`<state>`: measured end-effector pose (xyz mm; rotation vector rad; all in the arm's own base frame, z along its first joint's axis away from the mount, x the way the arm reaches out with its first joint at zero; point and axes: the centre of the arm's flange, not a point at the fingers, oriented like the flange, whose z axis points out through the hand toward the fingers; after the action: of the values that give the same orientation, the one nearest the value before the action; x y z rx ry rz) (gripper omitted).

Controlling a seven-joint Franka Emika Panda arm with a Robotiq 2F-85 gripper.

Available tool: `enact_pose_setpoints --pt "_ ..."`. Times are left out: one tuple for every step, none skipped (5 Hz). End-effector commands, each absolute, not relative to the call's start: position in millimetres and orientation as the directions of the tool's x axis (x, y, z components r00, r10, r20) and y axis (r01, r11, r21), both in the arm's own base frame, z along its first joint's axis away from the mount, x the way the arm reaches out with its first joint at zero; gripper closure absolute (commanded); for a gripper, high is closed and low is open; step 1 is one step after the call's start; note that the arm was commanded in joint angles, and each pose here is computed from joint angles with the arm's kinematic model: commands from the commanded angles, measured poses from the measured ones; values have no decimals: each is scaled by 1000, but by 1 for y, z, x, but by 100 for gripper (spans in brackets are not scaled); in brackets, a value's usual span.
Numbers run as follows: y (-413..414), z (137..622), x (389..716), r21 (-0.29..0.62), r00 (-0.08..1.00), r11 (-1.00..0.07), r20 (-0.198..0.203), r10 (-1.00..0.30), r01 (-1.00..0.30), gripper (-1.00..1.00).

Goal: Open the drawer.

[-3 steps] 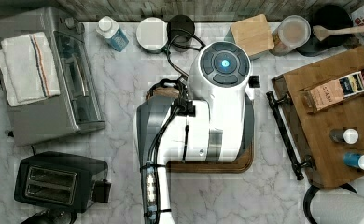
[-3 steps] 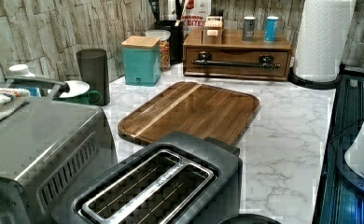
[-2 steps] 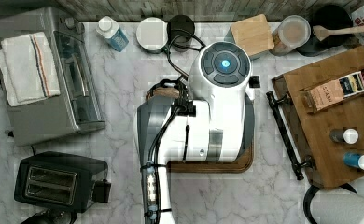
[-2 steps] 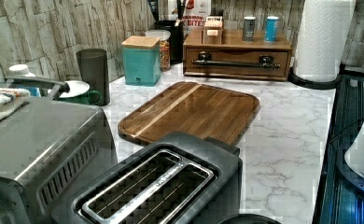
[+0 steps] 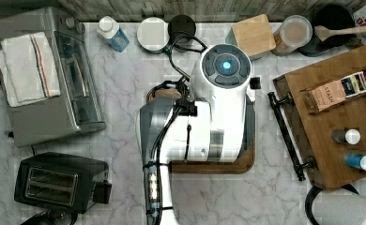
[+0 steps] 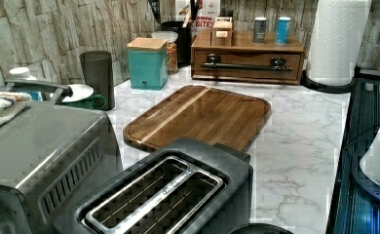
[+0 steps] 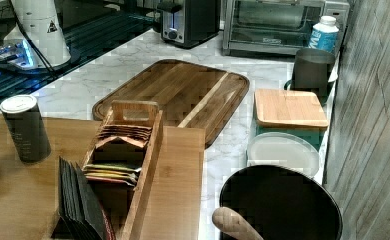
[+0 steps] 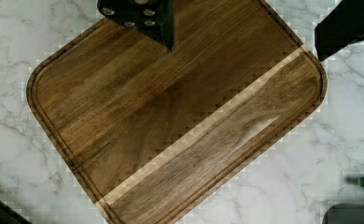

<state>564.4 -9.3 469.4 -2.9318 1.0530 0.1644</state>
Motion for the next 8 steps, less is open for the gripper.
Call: enact_pose_setpoints --pt "-22 455 520 -25 946 -952 -129 -298 -304 -100" --pt "-39 447 497 -24 975 -984 -138 -173 -178 -100" --pt "-72 431 470 -33 995 -998 -83 -51 -54 -100" --pt "-87 422 454 -13 999 -1000 -30 12 12 -100" --pt "-106 411 442 1 996 -996 -6 84 84 -100" --pt "-129 394 432 19 983 -983 13 182 181 -100" --pt "-157 375 426 47 967 -967 37 253 252 -100" --pt "-185 364 425 80 947 -948 66 314 308 -100"
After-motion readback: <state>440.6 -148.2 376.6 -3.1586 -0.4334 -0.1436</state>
